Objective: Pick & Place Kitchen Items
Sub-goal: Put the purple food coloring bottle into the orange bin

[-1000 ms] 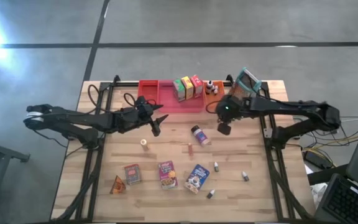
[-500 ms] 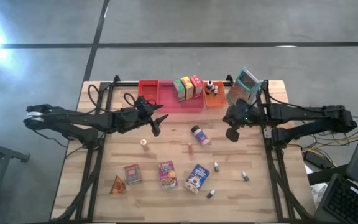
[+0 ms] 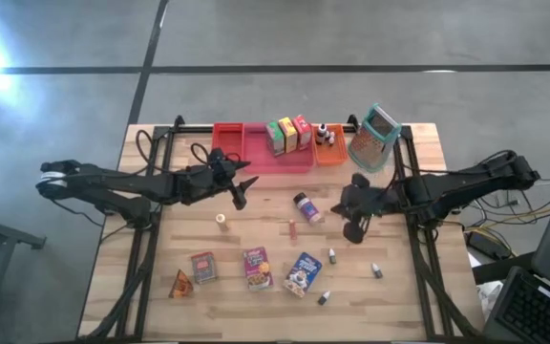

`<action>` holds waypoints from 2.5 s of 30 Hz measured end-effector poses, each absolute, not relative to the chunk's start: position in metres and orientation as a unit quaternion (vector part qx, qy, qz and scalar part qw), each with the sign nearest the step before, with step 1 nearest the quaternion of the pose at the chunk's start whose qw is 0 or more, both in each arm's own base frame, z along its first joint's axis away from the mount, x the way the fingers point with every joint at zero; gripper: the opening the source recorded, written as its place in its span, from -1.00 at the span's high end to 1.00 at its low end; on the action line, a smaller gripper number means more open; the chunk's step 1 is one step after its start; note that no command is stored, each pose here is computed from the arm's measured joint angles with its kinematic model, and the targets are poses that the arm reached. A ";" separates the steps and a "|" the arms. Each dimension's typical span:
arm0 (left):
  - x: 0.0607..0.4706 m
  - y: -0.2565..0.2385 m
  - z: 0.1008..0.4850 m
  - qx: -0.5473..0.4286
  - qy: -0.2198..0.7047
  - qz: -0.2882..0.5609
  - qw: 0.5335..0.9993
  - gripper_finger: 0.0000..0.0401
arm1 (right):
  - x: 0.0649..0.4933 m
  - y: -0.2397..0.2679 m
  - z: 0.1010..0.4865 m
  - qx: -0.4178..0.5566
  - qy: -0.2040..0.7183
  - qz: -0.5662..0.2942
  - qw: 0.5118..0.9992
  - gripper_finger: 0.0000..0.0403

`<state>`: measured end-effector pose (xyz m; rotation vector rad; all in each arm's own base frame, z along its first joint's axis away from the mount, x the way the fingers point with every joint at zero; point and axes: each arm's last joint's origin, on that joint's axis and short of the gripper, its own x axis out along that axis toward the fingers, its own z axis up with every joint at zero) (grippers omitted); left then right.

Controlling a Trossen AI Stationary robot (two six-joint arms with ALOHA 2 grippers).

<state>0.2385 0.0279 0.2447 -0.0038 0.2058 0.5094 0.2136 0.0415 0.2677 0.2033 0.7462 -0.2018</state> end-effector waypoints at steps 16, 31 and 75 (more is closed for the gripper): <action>0.237 0.027 0.237 -0.038 0.135 0.250 0.958 -0.23 | 0.207 0.128 0.252 0.198 0.539 -0.217 0.789 0.96; 0.237 0.026 0.236 -0.077 0.129 0.237 0.960 -0.23 | 0.194 0.190 0.266 0.294 0.586 -0.369 0.659 0.88; 0.232 0.024 0.220 -0.105 0.152 0.206 0.961 -0.23 | 0.167 0.150 0.162 0.384 0.598 -0.370 0.599 0.17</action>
